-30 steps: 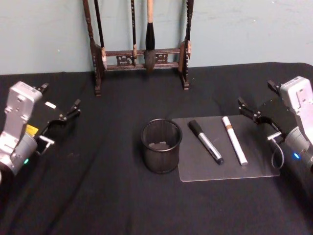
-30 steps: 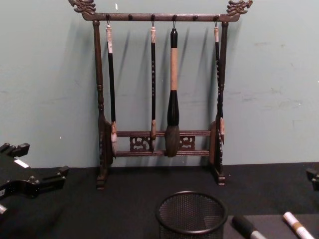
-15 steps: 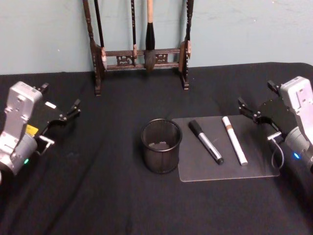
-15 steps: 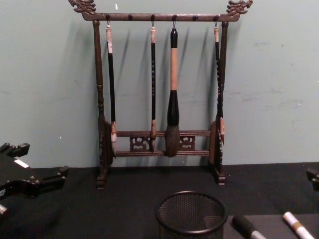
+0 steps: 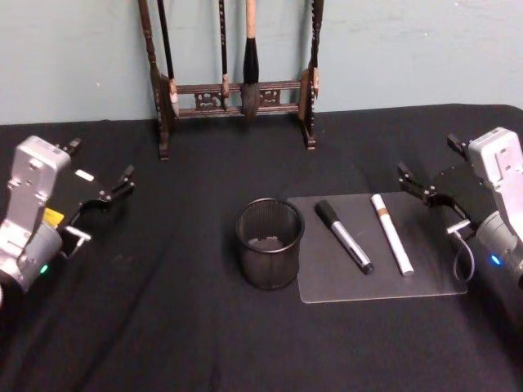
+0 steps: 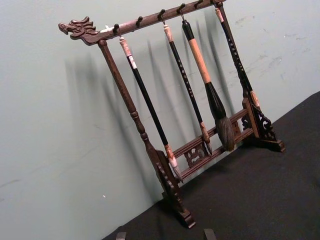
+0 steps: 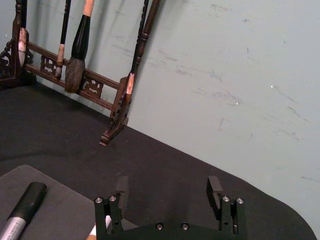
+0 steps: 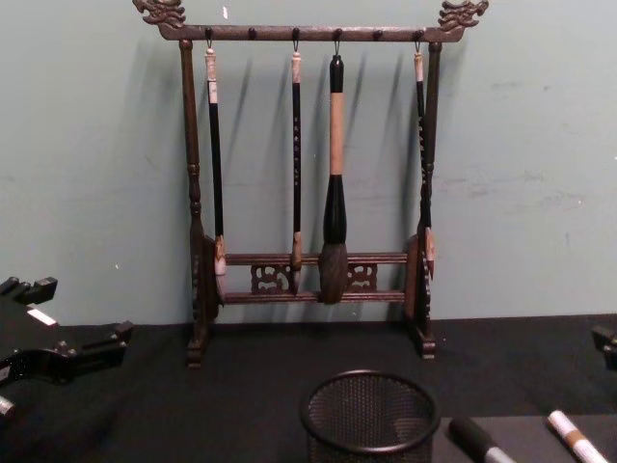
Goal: Pick up the water-based marker from the table and place it into the pen holder.
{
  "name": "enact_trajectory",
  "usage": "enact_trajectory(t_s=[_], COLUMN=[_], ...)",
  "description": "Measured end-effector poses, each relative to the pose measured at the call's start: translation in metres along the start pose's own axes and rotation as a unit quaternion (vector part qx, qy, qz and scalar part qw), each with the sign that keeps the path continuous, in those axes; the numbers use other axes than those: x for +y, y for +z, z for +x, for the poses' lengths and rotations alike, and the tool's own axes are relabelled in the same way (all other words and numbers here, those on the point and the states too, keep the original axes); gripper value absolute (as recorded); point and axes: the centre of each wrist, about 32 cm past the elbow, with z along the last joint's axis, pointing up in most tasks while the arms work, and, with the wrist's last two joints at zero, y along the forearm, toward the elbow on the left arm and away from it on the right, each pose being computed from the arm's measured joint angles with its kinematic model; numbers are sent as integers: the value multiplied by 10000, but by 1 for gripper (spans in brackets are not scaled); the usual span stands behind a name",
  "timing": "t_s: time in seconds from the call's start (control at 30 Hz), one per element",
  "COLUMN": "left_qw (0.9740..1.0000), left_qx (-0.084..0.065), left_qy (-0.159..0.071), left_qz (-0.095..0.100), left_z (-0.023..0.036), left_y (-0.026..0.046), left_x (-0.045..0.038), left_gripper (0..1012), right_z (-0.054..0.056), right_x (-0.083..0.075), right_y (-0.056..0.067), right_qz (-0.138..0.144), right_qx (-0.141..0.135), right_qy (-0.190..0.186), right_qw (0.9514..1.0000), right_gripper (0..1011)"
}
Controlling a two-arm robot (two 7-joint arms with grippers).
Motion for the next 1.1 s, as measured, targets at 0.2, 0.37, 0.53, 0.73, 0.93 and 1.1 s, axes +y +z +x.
enact_trajectory(t_s=[0.2, 0.37, 0.53, 0.73, 0.93, 1.1], left_qw=[10000, 10000, 10000, 10000, 10000, 10000], left_qx=[0, 0, 0, 0, 0, 0], left_qy=[0, 0, 0, 0, 0, 0], left_qz=[0, 0, 0, 0, 0, 0], left_z=[0, 0, 0, 0, 0, 0], left_y=[0, 0, 0, 0, 0, 0], left_x=[0, 0, 0, 0, 0, 0], left_gripper=[1001, 1001, 1001, 1001, 1001, 1001], right_z=[0, 0, 0, 0, 27, 57], right_x=[0, 0, 0, 0, 7, 13], right_y=[0, 0, 0, 0, 41, 141], right_qz=[0, 0, 0, 0, -60, -263], right_qx=[0, 0, 0, 0, 180, 472], right_qy=[0, 0, 0, 0, 163, 332], right_qw=[10000, 10000, 10000, 10000, 9997, 9980], right_gripper=[1003, 1003, 1002, 1003, 1003, 1003])
